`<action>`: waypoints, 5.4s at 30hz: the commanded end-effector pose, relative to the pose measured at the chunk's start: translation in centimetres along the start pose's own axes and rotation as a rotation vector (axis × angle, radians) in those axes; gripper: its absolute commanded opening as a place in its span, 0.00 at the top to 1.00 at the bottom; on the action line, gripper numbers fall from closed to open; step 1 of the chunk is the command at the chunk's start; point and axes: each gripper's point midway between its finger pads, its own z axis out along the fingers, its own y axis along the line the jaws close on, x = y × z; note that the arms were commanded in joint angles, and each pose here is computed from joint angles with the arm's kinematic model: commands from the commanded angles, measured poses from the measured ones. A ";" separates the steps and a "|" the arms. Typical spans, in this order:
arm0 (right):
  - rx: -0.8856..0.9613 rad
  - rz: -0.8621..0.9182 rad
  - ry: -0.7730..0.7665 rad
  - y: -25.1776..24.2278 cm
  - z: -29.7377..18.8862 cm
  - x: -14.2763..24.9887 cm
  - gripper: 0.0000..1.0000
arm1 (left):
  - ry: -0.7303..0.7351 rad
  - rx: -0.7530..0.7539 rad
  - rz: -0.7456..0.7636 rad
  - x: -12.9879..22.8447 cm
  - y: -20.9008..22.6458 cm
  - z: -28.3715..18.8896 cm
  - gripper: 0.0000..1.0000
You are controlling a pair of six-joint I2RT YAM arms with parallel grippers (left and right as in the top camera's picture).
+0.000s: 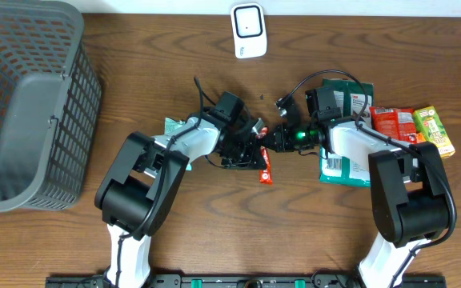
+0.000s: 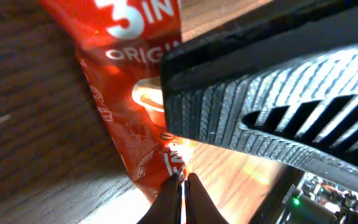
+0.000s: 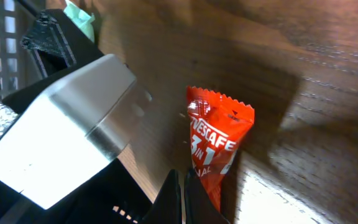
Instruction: Scan the item barcode
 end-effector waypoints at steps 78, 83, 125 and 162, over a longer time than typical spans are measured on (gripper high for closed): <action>0.606 -0.252 0.074 5.3 4.8 6.2 0.98 | -0.397 -0.733 -0.304 2.6 8.6 -18.2 0.91; 0.779 -0.264 0.054 2.8 2.7 5.8 0.98 | -0.397 -0.733 -0.303 2.6 8.5 -18.2 0.90; 0.688 -0.313 0.237 -1.7 -0.6 5.5 0.62 | -0.593 -0.791 -0.438 0.3 12.9 -25.3 0.46; 0.693 -0.370 0.232 1.4 -2.2 2.4 0.99 | -0.592 -0.794 -0.455 0.5 13.3 -25.5 0.17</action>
